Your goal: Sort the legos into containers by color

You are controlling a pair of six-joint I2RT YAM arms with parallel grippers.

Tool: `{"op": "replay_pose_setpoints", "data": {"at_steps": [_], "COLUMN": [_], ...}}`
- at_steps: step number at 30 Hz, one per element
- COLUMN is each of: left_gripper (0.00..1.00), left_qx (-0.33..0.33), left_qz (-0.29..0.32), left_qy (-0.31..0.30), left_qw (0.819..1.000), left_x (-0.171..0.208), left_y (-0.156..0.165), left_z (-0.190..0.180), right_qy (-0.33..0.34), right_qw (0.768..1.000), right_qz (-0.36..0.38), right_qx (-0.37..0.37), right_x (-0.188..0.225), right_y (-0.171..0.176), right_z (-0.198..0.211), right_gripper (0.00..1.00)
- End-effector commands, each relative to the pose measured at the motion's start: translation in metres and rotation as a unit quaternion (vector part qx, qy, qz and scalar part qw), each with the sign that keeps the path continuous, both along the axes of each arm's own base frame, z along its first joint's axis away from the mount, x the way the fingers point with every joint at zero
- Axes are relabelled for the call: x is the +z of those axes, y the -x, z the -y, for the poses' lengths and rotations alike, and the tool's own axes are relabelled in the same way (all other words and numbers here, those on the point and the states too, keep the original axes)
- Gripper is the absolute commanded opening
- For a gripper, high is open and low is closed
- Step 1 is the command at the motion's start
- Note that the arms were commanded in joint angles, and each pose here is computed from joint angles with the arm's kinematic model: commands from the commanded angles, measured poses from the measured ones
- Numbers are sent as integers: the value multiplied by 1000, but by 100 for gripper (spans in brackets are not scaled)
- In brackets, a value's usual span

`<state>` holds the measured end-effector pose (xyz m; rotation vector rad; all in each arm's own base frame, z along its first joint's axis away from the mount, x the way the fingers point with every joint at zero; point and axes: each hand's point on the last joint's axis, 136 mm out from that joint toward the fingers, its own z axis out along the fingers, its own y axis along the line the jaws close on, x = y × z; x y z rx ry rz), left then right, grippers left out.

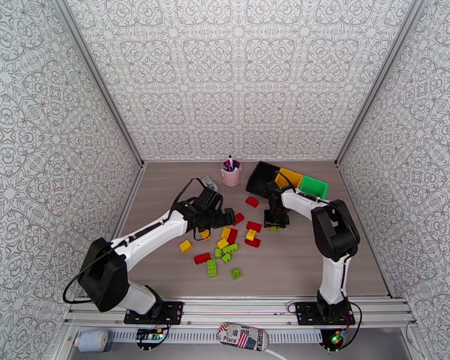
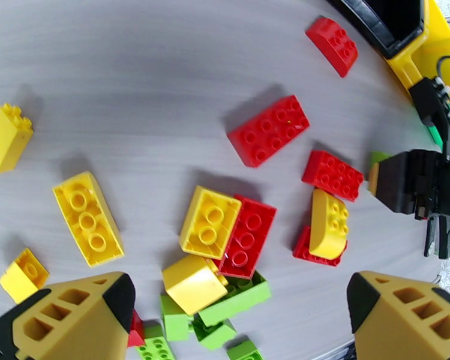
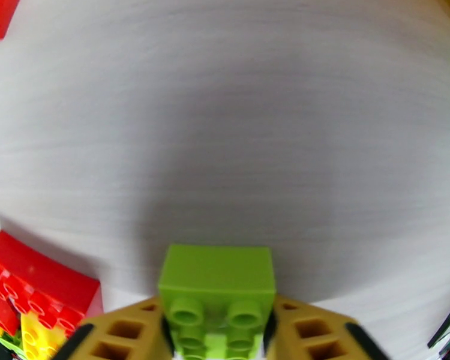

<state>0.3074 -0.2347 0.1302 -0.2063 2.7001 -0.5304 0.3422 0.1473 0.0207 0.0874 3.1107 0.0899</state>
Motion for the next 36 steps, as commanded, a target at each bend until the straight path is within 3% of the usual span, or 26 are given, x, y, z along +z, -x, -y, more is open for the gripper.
{"op": "replay_pose_setpoints", "data": {"at_steps": [1, 9, 15, 22, 29, 32, 36], "left_gripper": [99, 99, 99, 99, 98, 97, 97], "left_qx": [-32, -99, -187, -260, -299, -296, -275], "left_qz": [10, 8, 23, 39, 71, 79, 85], "left_qy": [5, 41, 98, 136, 141, 125, 109], "left_qw": [999, 994, 977, 955, 941, 944, 952], "left_x": [11, 18, 41, 59, 81, 83, 84], "left_y": [-13, -51, -72, -76, -62, -59, -61], "left_z": [13, 68, 135, 200, 225, 219, 207], "right_qy": [-9, -49, -52, -19, 2, 8, 7], "right_qw": [1000, 992, 974, 953, 951, 952, 954], "right_qz": [15, 82, 124, 139, 132, 132, 138], "right_qx": [-8, -88, -183, -269, -280, -275, -266], "right_x": [11, 74, 106, 115, 116, 118, 125], "right_y": [-13, -36, -50, -69, -93, -96, -95], "right_z": [0, 35, 100, 172, 195, 197, 196], "right_gripper": [32, 26, 24, 24, 39, 50, 58]}}
